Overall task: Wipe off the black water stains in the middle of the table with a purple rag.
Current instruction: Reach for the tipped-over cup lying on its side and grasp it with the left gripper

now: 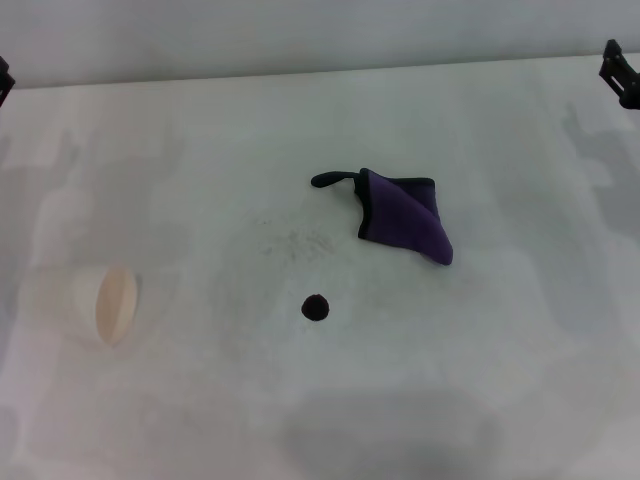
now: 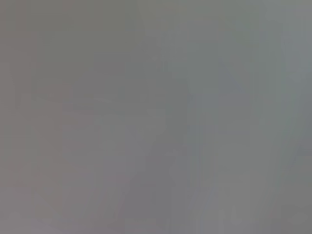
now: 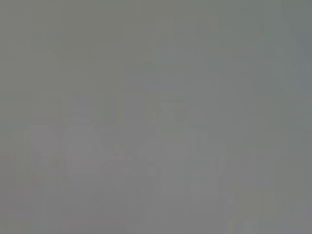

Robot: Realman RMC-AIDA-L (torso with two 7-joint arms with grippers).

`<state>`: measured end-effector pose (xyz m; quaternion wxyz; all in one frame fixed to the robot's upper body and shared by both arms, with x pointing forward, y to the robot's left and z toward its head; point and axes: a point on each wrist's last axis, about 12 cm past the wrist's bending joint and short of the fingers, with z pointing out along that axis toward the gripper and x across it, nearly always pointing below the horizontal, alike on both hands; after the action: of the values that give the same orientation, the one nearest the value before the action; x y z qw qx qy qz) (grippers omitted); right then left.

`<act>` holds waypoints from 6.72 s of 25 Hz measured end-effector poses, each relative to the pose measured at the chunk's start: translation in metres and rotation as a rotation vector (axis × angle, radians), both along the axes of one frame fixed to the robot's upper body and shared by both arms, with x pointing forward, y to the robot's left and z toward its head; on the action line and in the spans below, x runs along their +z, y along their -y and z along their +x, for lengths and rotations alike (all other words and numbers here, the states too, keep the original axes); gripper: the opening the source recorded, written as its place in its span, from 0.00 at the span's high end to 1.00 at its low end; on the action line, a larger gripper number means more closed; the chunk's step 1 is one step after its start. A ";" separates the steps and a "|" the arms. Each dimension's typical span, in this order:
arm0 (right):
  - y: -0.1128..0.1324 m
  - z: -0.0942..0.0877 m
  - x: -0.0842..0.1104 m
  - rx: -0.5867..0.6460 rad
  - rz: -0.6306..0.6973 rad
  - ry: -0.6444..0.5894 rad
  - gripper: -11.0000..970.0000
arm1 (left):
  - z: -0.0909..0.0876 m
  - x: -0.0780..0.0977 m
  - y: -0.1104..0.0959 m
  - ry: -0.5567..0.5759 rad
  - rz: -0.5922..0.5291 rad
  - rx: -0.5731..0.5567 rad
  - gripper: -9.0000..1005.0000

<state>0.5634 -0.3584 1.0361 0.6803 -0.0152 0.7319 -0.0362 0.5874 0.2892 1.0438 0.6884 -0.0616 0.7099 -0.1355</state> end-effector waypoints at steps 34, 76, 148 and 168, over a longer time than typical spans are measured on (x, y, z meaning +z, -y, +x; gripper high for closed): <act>-0.007 0.007 0.008 0.032 0.044 0.045 0.14 | 0.050 0.103 -0.025 -0.162 -0.026 -0.580 0.13; -0.010 0.006 0.005 0.043 0.110 0.030 0.14 | 0.032 0.171 0.013 -0.519 0.970 -1.224 0.13; -0.016 0.013 0.008 0.054 0.172 0.031 0.14 | -0.002 0.129 0.058 -0.665 1.541 -1.390 0.13; -0.016 0.010 0.007 0.065 0.165 0.031 0.14 | 0.005 0.097 0.058 -0.621 1.487 -1.359 0.13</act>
<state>0.5737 -0.3420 1.0430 0.6915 0.0179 0.7207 0.0461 0.5926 0.2315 1.1411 0.1203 0.7548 0.6448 -0.0016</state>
